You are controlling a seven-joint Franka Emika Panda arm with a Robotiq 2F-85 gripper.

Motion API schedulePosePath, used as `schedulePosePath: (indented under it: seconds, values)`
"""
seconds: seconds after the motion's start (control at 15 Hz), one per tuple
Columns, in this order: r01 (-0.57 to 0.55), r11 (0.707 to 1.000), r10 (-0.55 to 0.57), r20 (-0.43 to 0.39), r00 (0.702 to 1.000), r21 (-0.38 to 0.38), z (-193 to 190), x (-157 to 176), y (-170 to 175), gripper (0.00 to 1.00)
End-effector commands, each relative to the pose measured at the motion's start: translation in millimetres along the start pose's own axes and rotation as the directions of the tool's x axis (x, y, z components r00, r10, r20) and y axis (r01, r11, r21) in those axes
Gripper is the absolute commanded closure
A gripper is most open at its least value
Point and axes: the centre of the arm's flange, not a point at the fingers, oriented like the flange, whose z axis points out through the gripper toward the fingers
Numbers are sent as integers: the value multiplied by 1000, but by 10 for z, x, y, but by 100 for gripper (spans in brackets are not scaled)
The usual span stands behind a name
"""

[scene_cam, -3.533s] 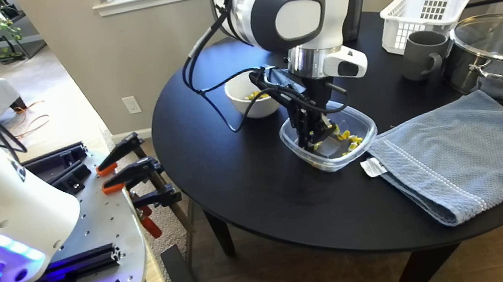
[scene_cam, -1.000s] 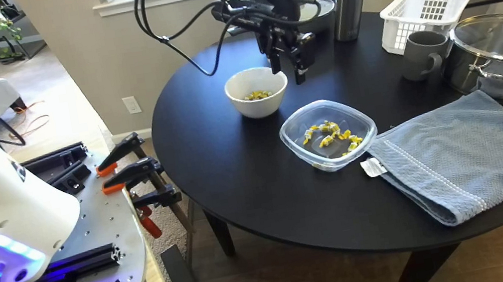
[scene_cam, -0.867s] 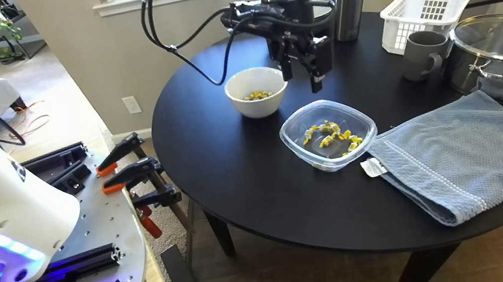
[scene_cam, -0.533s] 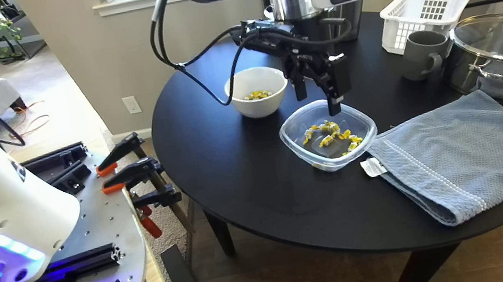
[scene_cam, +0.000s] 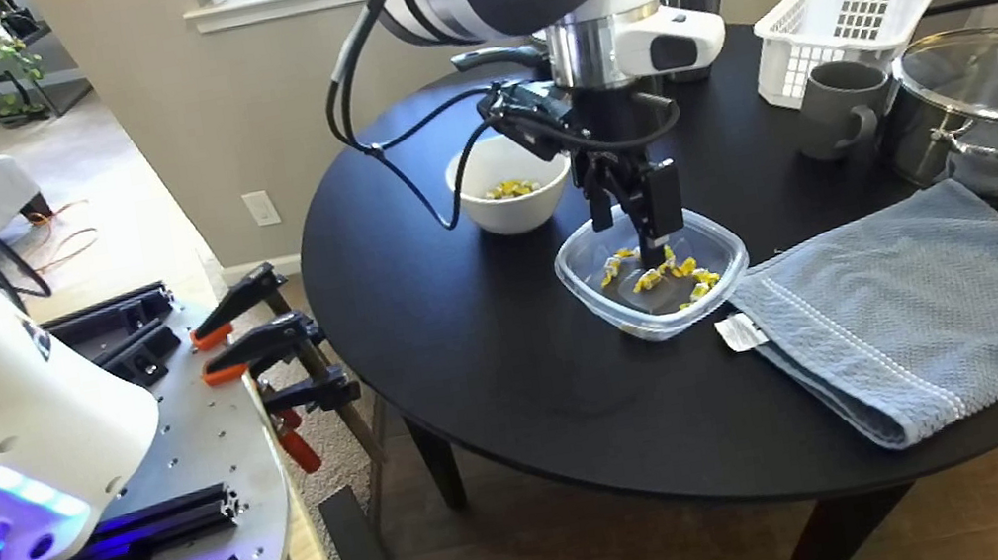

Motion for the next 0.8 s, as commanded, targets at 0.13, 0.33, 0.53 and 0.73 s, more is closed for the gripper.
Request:
schedulePosePath:
  seconds: [0.13,0.33,0.53,0.73]
  values:
    - [-180,978,175,60,983,101,392,280,-111,0]
    - [-231,967,227,45,973,105,488,397,-148,0]
    - [-254,962,252,31,967,104,532,501,-140,0]
    - [-270,957,269,24,963,105,588,555,-195,0]
